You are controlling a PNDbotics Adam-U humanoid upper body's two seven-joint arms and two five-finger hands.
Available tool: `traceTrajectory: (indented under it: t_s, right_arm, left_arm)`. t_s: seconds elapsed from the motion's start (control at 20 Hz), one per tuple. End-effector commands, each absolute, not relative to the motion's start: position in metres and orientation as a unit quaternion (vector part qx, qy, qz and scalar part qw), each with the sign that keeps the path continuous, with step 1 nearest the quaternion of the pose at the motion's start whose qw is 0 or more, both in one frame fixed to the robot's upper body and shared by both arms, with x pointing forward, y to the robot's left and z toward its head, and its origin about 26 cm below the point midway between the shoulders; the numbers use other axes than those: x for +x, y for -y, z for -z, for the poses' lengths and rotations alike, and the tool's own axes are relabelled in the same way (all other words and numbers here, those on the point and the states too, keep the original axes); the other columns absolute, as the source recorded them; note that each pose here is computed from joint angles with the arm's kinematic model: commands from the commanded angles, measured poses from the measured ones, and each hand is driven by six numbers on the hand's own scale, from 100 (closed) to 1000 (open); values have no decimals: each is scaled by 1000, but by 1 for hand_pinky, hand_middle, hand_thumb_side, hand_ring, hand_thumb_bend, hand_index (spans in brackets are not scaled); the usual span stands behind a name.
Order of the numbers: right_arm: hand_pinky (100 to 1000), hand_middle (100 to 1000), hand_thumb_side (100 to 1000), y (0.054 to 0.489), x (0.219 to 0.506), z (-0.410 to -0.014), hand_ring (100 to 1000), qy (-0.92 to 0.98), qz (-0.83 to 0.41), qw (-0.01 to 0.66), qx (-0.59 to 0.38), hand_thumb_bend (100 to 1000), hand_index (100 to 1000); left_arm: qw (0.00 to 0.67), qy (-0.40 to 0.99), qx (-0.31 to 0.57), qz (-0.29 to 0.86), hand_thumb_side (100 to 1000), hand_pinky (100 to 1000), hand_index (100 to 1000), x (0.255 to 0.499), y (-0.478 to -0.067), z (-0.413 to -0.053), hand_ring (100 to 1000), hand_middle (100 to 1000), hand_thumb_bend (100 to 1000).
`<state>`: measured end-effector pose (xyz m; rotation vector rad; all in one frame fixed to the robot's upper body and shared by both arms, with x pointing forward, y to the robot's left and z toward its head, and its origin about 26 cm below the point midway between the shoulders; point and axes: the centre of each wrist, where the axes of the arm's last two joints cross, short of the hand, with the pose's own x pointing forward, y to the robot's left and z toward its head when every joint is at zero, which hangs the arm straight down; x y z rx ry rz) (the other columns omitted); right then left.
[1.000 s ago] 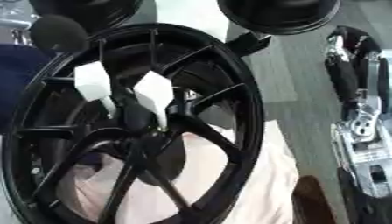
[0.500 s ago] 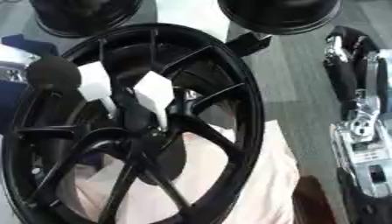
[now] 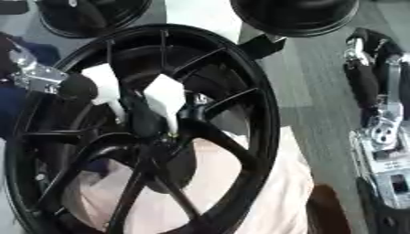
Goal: Pull the pin out of the wheel hub.
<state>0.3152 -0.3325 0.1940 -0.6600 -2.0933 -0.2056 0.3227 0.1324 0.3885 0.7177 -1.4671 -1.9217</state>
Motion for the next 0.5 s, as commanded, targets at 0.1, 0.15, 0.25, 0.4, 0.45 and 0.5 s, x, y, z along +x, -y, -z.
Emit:
traceTrajectory:
  t_s: [0.1, 0.15, 0.25, 0.4, 0.45, 0.5]
  right_arm:
    - [809, 692, 611, 331, 313, -206, 870, 857, 75, 433, -269, 100, 760]
    - [809, 692, 611, 331, 313, -206, 871, 857, 76, 433, -268, 100, 760]
    - [809, 692, 613, 331, 313, -206, 871, 857, 77, 433, -268, 100, 760]
    - [809, 692, 613, 330, 314, -206, 871, 857, 78, 434, -267, 100, 760]
    - [809, 692, 613, 330, 314, -206, 871, 857, 79, 433, -267, 100, 760]
    - [809, 692, 613, 330, 314, -206, 872, 857, 79, 433, -267, 100, 760]
  left_arm:
    - [331, 528, 292, 726, 758, 886, 883, 343, -138, -388, 854, 810, 704]
    - [336, 524, 294, 726, 757, 885, 882, 349, -139, -386, 854, 809, 700]
    - [342, 519, 296, 725, 757, 885, 883, 358, -141, -383, 854, 809, 698]
    - [348, 515, 292, 727, 769, 885, 881, 366, -142, -378, 853, 810, 701]
    - [347, 512, 288, 731, 767, 885, 881, 368, -141, -377, 853, 810, 702]
    - [347, 509, 285, 734, 764, 884, 880, 369, -141, -376, 852, 809, 703]
